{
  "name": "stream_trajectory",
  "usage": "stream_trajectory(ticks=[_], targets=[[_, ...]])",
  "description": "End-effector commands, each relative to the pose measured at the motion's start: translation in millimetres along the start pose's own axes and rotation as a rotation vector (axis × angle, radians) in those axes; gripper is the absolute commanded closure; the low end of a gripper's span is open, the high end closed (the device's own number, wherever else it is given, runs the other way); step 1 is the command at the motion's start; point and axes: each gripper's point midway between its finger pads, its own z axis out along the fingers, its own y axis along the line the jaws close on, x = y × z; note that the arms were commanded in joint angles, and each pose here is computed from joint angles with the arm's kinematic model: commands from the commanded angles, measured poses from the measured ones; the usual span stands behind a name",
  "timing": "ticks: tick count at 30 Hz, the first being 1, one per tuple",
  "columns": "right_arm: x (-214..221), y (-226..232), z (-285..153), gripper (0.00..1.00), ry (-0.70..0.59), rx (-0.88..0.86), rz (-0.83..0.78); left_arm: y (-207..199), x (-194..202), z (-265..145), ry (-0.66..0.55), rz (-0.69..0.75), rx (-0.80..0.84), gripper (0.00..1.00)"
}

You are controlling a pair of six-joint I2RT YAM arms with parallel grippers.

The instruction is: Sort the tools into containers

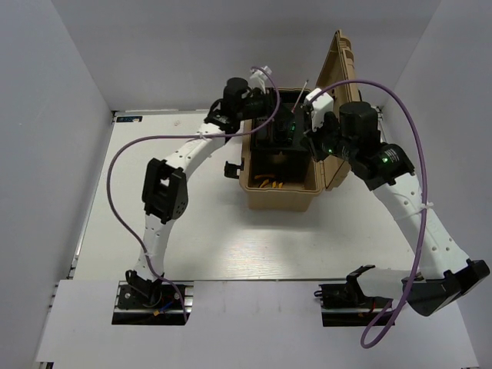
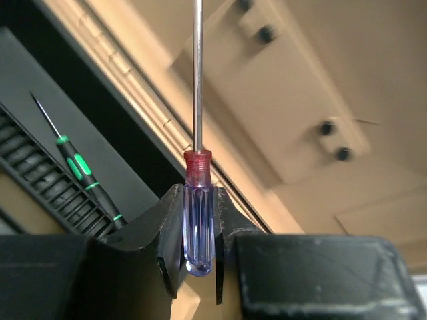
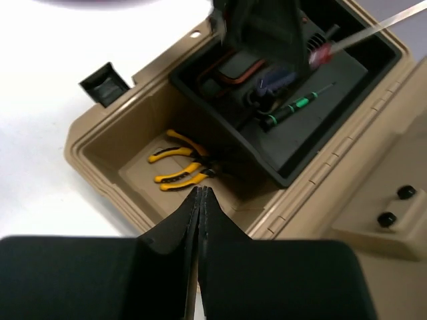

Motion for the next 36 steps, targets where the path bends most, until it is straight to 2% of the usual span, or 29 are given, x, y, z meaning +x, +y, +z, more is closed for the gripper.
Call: stream_trajectory(ticks=[1, 4, 7, 12, 13, 14, 16, 18, 19, 20, 27, 29, 31, 32, 33, 34, 35, 36], targets=[[-8, -12, -13, 1.0, -0.036, 0.076, 0.006, -27, -23, 12, -0.093, -0.011, 0.01, 1.0], [-5, -14, -15, 1.0, -0.031, 0.087, 0.009, -14, -12, 27, -0.115, -0.037, -0.059, 1.0], [0, -13, -18, 1.0, -0.025, 0.087, 0.012, 14, -7, 30, -0.146, -0.084, -0.211, 1.0], [2, -11, -22, 1.0, -0.029, 0.087, 0.015, 27, 6, 35, -0.135, -0.096, -0.299, 1.0], [3, -11, -22, 0.97, -0.027, 0.085, 0.016, 28, 14, 39, -0.12, -0.092, -0.309, 0.99], [3, -11, -22, 0.94, -0.027, 0.085, 0.016, 28, 16, 38, -0.105, -0.099, -0.32, 0.96], [4, -10, -22, 0.85, -0.027, 0.082, 0.017, 25, 19, 42, -0.095, -0.089, -0.315, 0.75], [4, -10, -23, 0.82, -0.033, 0.08, 0.017, 27, 20, 43, -0.09, -0.092, -0.319, 0.57], [4, -9, -22, 0.82, -0.031, 0.076, 0.02, 25, 19, 43, -0.09, -0.092, -0.319, 0.52], [6, -9, -21, 0.81, -0.029, 0.071, 0.019, 25, 17, 45, -0.093, -0.09, -0.317, 0.49], [1, -4, -27, 0.8, -0.047, 0.043, 0.035, 20, 13, 45, -0.083, -0.092, -0.309, 0.45], [-1, -2, -30, 0.8, -0.055, 0.029, 0.042, 9, 1, 37, -0.101, -0.062, -0.307, 0.45], [-7, 4, -33, 0.8, -0.069, -0.002, 0.041, 0, -8, 28, -0.11, -0.031, -0.313, 0.55], [-9, 4, -36, 0.79, -0.074, -0.008, 0.043, -11, -16, 15, -0.119, 0.016, -0.315, 0.73], [-7, 7, -36, 0.79, -0.068, -0.023, 0.044, -16, -22, 6, -0.13, 0.045, -0.327, 0.85], [-14, 11, -41, 0.78, -0.091, -0.046, 0.038, -21, -24, -5, -0.128, 0.067, -0.342, 0.93], [-15, 14, -42, 0.76, -0.094, -0.06, 0.037, -13, -9, -15, -0.094, 0.08, -0.378, 1.0], [-18, 17, -44, 0.7, -0.102, -0.082, 0.036, -37, -32, -42, -0.144, 0.15, -0.386, 1.0]])
